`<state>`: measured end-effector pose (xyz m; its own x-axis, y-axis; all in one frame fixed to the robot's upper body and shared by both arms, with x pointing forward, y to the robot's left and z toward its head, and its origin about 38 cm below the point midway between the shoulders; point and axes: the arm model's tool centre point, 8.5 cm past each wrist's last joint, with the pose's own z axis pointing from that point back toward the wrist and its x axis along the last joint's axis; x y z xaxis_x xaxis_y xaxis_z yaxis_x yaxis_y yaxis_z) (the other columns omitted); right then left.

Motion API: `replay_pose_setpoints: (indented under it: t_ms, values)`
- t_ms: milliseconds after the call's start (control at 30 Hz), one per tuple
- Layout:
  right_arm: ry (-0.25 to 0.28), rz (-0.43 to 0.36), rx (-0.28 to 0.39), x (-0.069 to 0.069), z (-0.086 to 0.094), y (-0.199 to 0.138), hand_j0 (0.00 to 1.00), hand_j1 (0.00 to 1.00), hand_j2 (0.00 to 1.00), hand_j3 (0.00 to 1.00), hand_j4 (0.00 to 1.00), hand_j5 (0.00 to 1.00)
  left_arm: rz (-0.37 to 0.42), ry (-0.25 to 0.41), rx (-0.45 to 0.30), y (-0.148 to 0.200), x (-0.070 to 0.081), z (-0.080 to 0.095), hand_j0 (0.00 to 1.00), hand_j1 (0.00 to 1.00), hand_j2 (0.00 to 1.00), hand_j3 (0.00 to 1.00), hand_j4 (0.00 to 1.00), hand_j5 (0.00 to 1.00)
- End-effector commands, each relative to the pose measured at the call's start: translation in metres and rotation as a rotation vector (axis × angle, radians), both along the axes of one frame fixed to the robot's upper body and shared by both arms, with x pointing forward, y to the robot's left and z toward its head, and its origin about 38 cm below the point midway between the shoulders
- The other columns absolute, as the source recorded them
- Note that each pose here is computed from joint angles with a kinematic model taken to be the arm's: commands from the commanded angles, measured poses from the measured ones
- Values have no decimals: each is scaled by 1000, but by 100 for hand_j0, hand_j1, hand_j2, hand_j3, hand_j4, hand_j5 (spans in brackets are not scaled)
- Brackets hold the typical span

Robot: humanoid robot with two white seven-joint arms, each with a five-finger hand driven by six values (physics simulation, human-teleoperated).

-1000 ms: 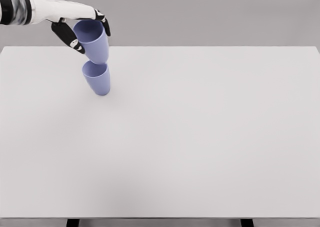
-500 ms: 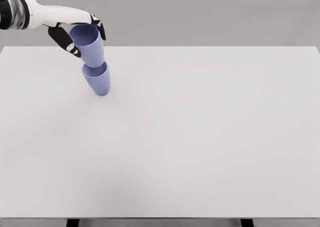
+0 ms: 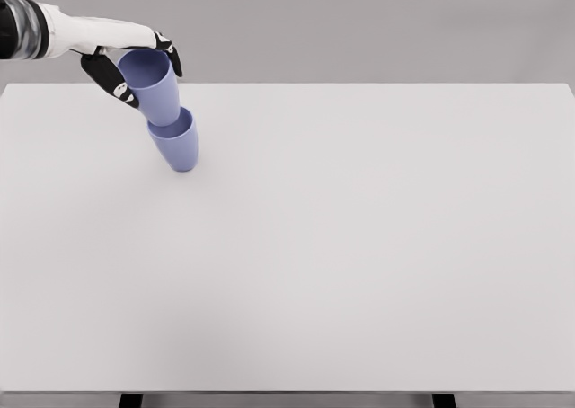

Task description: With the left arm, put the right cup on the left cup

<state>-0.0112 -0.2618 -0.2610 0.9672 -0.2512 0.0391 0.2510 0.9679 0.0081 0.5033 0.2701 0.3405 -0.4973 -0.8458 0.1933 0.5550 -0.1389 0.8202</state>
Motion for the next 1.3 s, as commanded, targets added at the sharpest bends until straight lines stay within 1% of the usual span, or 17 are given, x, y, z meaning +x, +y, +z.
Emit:
replay_pose_setpoints:
  t_ms: [0,200,433,467,500,1133,1267]
  values:
    - [0,0,0,0,0,0,100,100,100,100,100,100,-1,0,-3,-1,0,0,57,57,57,57,57,57]
    - [0,0,-1,0,0,0,100,100,100,100,100,100,-16,-2,-4,-5,-2,1,57,57,57,57,57,57]
    - [0,-1,0,0,0,0,100,100,100,100,100,100,-18,5,-2,-5,-2,-2,57,57,57,57,57,57]
    - [0,-1,0,0,0,0,100,100,100,100,100,100,-15,17,-2,-4,-3,-8,57,57,57,57,57,57]
    - [0,0,0,0,0,0,100,100,100,100,100,100,-11,22,-2,-3,-3,-11,57,57,57,57,57,57]
    - [0,0,0,0,0,0,100,100,100,100,100,100,-16,22,-2,-6,-2,-11,58,58,58,58,58,58]
    - [0,0,0,0,0,0,100,100,100,100,100,100,-12,31,-2,-5,-1,-16,58,58,58,58,58,58]
